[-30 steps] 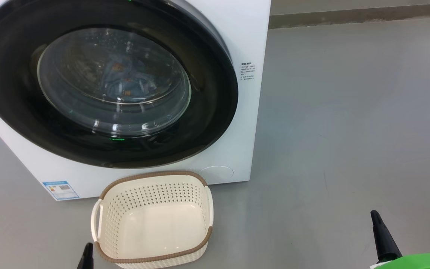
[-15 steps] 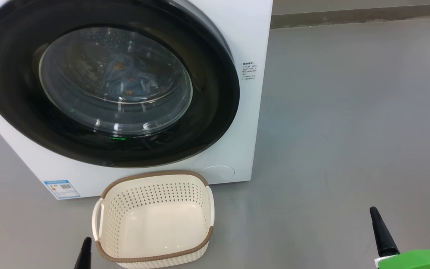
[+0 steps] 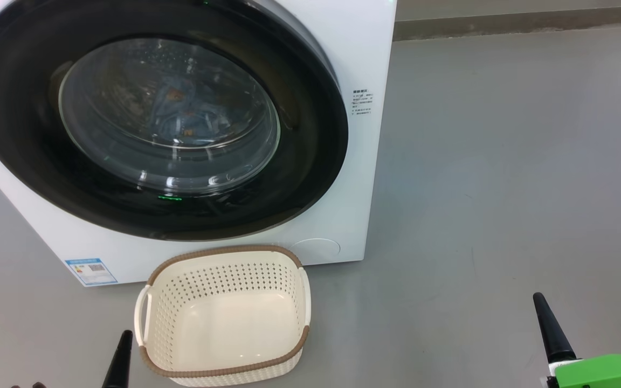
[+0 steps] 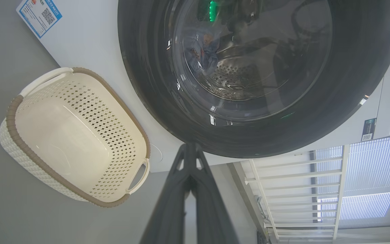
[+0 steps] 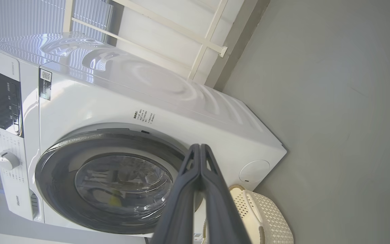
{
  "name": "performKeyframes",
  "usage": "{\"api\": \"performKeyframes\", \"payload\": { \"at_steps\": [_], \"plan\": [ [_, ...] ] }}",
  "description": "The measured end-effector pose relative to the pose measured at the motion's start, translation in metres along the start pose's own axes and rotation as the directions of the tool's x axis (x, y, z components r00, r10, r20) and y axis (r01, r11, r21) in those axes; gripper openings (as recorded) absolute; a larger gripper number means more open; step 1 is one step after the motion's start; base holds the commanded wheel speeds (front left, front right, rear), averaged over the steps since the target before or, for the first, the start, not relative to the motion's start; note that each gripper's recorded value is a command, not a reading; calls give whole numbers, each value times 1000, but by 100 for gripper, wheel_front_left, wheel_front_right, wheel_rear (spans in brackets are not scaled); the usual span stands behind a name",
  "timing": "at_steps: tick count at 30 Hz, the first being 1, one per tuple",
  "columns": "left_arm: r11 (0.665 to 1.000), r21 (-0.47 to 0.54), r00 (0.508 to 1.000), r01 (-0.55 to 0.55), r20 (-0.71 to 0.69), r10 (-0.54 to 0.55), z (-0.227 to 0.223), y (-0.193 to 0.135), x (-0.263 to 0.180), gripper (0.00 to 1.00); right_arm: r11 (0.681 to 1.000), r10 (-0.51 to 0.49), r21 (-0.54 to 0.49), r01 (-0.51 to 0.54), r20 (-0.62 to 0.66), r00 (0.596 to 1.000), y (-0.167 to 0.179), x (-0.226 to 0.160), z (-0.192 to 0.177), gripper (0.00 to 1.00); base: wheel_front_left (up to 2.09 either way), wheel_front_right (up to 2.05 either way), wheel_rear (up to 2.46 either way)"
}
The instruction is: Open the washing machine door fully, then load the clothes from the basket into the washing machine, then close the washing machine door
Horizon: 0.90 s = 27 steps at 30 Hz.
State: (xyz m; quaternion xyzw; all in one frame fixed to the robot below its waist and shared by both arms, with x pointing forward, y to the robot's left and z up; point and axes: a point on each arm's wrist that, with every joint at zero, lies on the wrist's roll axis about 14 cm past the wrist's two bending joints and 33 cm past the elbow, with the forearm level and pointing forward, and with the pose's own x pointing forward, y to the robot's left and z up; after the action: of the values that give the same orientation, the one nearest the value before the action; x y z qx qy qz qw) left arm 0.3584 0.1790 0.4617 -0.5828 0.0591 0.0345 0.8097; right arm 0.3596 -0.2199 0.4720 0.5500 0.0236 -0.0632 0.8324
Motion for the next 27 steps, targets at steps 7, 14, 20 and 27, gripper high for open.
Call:
{"api": "performKeyframes", "payload": {
  "at_steps": [7, 14, 20, 27],
  "plan": [
    [998, -69, 1000, 4, -2, -4, 2, -2, 2, 0, 996, 12, 86, -11, -3, 1000, 4, 4, 0, 0, 0, 0, 0],
    [990, -138, 1000, 15, 1, -15, 5, -5, 5, 0, 985, 7, 170, -5, -10, 1000, 3, 5, -2, 0, 0, 0, 0],
    [980, -196, 999, 33, 3, -33, 8, -11, 9, 0, 971, 17, 241, -13, -17, 1000, 7, 8, -3, 0, 0, 0, 0],
    [963, -266, 999, 46, 5, -46, 10, -15, 12, 0, 948, 32, 317, -22, -26, 999, 10, 10, -5, 0, 0, 0, 0]
  ]
}}
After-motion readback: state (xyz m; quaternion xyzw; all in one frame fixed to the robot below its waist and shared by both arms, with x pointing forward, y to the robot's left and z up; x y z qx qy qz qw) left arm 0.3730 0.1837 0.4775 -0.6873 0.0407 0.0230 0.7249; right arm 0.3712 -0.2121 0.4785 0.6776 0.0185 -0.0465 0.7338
